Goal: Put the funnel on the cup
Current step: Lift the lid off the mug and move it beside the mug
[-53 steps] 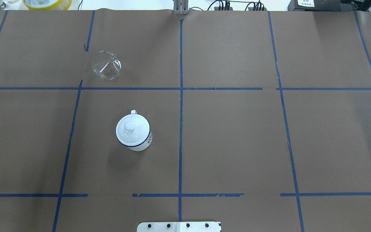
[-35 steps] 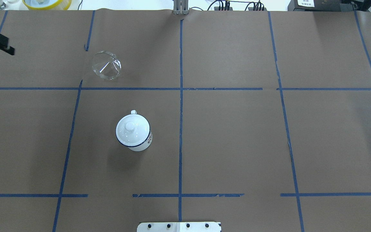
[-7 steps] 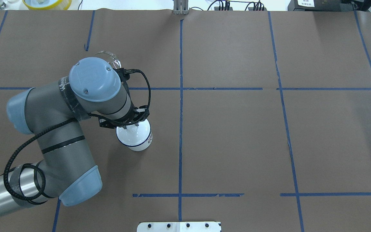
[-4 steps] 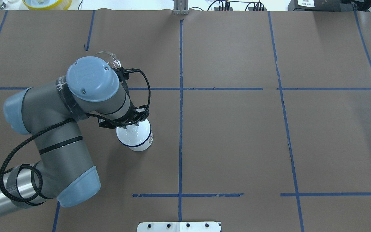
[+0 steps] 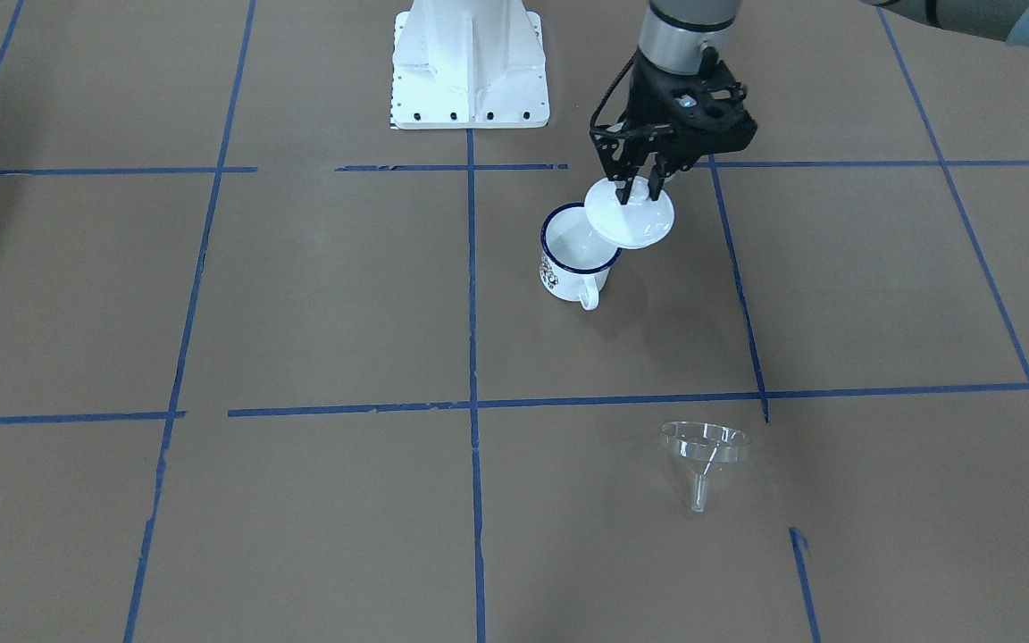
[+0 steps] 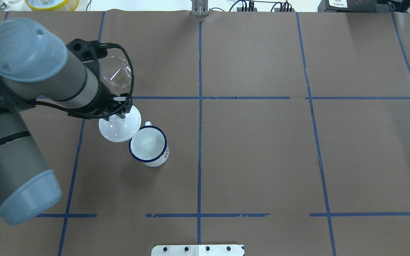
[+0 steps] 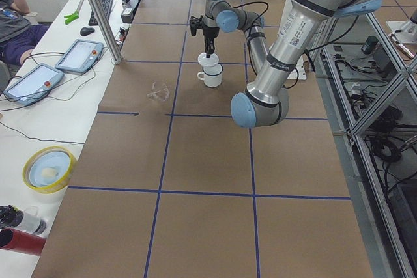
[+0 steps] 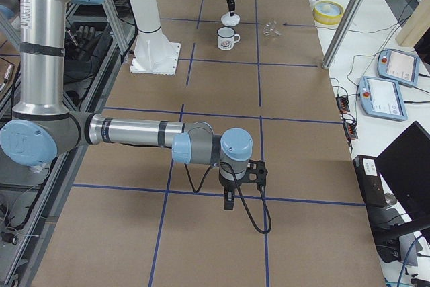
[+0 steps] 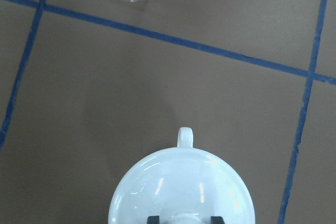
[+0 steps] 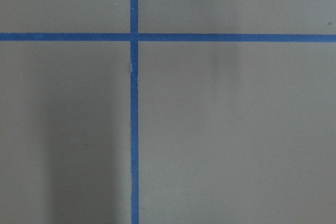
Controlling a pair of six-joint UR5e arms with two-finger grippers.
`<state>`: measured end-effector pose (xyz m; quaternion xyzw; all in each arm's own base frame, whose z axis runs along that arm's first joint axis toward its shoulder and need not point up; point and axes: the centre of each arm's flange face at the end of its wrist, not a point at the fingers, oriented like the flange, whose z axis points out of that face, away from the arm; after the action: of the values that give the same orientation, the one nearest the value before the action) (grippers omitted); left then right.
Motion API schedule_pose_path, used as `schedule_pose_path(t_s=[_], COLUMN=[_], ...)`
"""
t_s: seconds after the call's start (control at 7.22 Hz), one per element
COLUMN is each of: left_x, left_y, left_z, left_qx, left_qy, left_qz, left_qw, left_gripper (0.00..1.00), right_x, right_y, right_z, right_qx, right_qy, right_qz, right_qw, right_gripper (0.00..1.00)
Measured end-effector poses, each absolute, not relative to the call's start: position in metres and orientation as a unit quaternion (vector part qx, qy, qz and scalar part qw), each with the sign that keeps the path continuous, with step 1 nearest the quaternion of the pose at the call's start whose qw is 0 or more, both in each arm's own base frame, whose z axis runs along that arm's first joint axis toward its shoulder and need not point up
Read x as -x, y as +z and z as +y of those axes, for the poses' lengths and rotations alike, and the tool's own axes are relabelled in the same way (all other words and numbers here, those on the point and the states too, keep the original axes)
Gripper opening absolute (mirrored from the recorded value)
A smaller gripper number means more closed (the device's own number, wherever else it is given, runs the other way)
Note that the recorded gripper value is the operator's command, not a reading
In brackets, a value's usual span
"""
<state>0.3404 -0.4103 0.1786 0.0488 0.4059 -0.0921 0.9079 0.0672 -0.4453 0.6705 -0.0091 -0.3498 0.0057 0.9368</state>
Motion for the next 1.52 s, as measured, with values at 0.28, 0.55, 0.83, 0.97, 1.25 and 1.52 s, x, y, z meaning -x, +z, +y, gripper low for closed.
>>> schedule_pose_path(t_s=[0.28,0.55,0.83,0.97,1.25,1.52], left_x=[-0.303,-0.303,-0.335,-0.353,-0.375,-0.385], left_y=[0.221,0.271,0.316,0.336,0.356,0.367], left_z=[-0.395,-0.392,-0.403,-0.404,-0.400,-0.397], left_qx=[-0.054,-0.057,-0.047,-0.039,-0.024,-0.016], left_qy=[-0.057,-0.051,-0.053,-0.047,-0.037,-0.033], left_qz=[0.397,0.409,0.423,0.421,0.413,0.406], left_qw=[0.914,0.909,0.904,0.905,0.910,0.913], left_gripper=[0.00,0.00,0.00,0.00,0.00,0.00], right_x=[-0.067,-0.067,-0.067,-0.067,-0.067,-0.067], right_y=[0.671,0.671,0.671,0.671,0.670,0.670], right_z=[-0.445,-0.445,-0.445,-0.445,-0.445,-0.445], right_qx=[0.009,0.009,0.009,0.009,0.009,0.009], right_qy=[0.006,0.006,0.006,0.006,0.006,0.006], right_qz=[-0.350,-0.350,-0.350,-0.350,-0.350,-0.350], right_qw=[0.937,0.937,0.937,0.937,0.937,0.937], right_gripper=[1.00,1.00,1.00,1.00,1.00,1.00])
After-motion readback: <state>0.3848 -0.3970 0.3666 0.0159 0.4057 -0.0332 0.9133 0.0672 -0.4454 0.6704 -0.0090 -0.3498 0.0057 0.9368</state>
